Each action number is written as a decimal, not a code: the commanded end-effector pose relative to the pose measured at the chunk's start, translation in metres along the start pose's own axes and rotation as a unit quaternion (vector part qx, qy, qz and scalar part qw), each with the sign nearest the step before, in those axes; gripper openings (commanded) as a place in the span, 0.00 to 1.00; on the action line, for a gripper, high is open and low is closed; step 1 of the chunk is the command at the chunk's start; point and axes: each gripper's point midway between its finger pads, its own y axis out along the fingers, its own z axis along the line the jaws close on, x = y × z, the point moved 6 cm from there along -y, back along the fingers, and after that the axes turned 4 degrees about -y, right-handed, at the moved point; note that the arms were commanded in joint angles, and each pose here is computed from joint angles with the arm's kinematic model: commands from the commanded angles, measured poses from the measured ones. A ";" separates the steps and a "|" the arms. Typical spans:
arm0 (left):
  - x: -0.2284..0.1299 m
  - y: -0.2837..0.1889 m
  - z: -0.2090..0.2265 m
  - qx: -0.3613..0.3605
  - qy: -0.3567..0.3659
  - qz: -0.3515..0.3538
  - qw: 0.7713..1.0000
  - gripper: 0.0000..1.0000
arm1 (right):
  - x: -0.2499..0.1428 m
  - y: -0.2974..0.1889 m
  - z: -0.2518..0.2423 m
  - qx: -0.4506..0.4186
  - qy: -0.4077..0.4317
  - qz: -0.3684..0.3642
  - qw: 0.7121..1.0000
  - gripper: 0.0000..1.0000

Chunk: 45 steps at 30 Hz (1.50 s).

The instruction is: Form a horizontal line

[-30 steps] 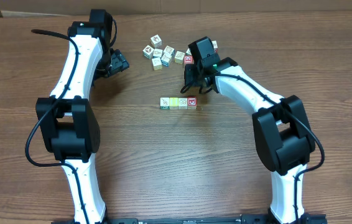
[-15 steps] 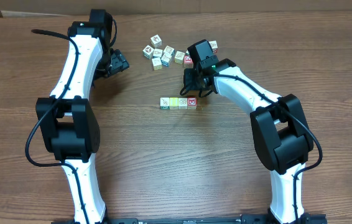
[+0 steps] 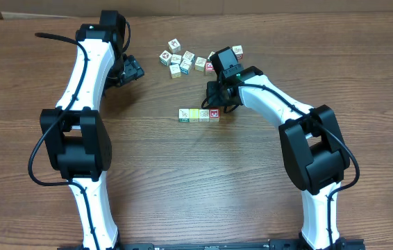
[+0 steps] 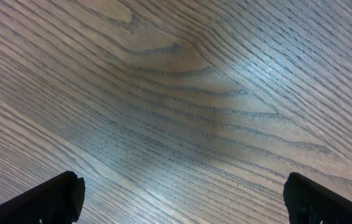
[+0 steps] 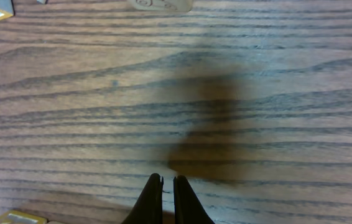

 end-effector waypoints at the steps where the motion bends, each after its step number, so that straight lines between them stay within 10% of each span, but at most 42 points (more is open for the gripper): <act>1: 0.002 0.000 -0.004 -0.002 0.006 -0.005 1.000 1.00 | -0.006 0.001 0.009 0.005 -0.011 0.004 1.000 0.05; 45: 0.002 0.000 -0.004 -0.002 0.006 -0.005 1.000 1.00 | -0.008 0.001 0.007 -0.031 -0.018 0.000 0.999 0.05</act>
